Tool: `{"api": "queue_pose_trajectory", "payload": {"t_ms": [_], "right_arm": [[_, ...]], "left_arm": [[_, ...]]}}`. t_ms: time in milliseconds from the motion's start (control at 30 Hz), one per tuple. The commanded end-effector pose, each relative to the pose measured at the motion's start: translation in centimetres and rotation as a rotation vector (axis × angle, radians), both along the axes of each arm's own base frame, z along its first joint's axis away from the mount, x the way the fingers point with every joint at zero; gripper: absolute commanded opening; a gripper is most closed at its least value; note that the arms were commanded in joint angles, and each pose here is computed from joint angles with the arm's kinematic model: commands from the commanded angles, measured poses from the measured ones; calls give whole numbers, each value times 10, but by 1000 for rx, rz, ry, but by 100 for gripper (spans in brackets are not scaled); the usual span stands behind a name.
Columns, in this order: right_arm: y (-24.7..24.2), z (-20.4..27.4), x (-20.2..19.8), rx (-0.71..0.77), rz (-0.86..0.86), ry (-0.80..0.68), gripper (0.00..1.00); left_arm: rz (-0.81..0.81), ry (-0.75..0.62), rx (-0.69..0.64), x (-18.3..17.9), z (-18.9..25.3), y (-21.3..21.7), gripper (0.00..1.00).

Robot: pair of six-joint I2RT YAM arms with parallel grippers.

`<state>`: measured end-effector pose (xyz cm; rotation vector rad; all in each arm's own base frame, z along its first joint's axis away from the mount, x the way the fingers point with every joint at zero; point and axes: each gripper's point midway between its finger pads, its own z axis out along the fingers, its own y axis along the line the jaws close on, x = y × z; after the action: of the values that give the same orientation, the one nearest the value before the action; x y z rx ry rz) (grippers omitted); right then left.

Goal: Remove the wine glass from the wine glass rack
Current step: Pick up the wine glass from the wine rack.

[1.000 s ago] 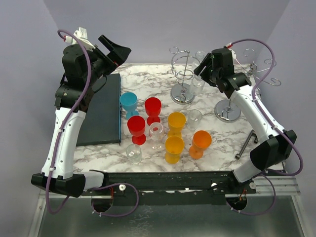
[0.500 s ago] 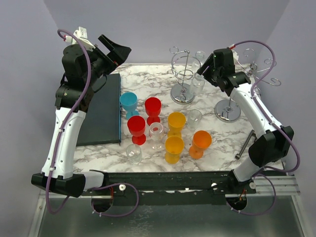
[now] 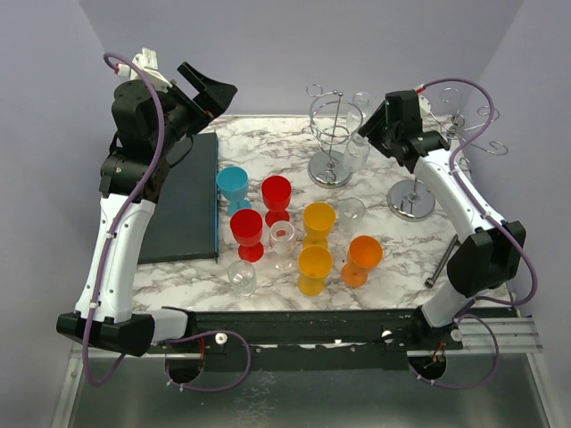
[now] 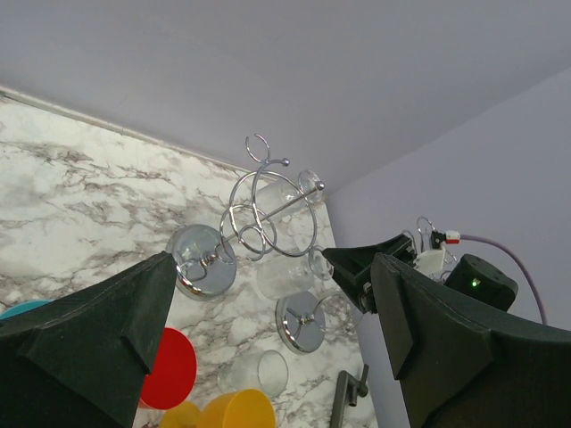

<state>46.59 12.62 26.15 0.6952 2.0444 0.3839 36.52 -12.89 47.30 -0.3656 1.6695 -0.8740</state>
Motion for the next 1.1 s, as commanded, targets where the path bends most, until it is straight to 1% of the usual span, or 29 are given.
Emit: {"api": "queue_pose_trajectory", "payload": {"t_ms": [0,267,733,1067], "right_arm": [[2,-11,8,38,-5,4,60],[6,-14,10,68,3,-1,54],[9,-9,11,86,12,-13,30],[8,-1,4,94,18,-25,21]], "left_arm": [[-15,-23,13,0,3,-1,99],[-11,-26,20,0,3,0,99],[-5,-29,29,0,3,1,99],[-5,-26,29,1,2,1,99]]}}
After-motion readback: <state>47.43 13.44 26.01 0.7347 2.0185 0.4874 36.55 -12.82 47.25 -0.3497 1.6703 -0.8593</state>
